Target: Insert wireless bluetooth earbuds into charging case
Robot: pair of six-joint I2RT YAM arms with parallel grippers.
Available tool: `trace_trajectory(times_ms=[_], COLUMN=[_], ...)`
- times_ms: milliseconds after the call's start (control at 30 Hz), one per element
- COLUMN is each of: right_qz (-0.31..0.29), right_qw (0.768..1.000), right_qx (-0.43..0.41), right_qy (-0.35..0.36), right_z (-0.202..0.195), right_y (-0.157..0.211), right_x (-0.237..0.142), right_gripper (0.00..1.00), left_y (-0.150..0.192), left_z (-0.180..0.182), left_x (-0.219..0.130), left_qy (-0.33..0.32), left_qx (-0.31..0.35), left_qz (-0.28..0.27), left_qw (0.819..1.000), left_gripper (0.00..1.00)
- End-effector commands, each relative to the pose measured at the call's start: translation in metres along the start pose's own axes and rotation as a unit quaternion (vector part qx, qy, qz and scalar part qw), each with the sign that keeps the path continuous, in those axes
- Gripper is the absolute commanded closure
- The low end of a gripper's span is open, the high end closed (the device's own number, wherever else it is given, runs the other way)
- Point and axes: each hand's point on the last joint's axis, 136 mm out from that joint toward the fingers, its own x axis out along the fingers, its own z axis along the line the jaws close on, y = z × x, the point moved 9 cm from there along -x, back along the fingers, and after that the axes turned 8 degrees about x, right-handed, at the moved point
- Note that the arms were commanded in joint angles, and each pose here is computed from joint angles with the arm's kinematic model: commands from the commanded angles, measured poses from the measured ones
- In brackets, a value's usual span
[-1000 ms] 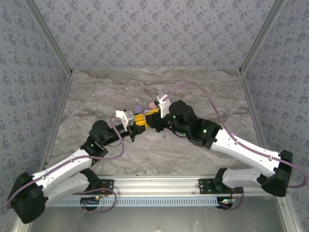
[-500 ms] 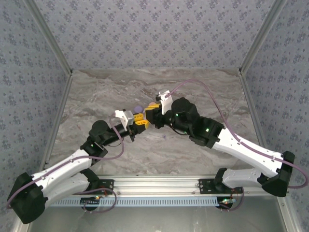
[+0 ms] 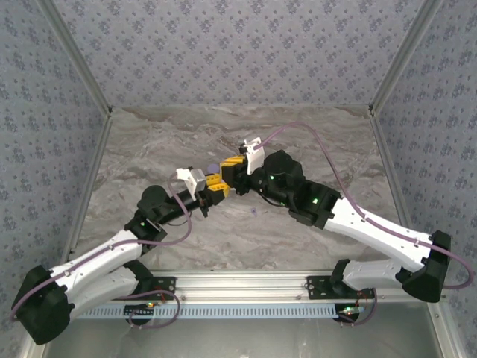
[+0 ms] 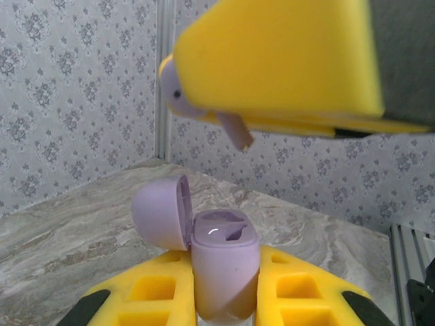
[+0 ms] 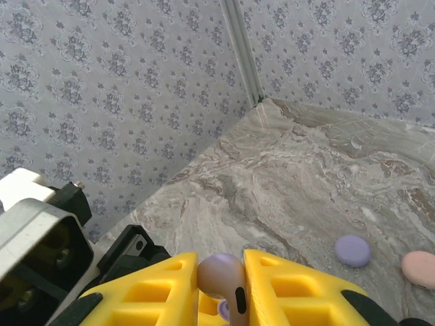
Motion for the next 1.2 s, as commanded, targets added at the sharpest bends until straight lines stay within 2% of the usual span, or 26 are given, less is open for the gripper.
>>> trace_trajectory(times_ms=[0, 900, 1167], right_qz=[-0.014, 0.014, 0.004], right_qw=[1.0, 1.0, 1.0], right_qx=[-0.006, 0.02, 0.019], right_qy=[0.004, 0.006, 0.005], right_z=[0.0, -0.008, -0.008], right_y=[0.001, 0.023, 0.021], right_x=[0.003, 0.008, 0.003], right_gripper=[0.75, 0.76, 0.75], left_y=[-0.025, -0.032, -0.031], left_z=[0.0, 0.003, 0.005], left_x=[0.004, 0.005, 0.006], left_qy=[0.003, -0.01, -0.023], left_qx=[0.003, -0.022, -0.028], left_qz=[-0.046, -0.067, -0.065], left_qw=[0.999, 0.997, 0.997], left_gripper=[1.0, 1.0, 1.0])
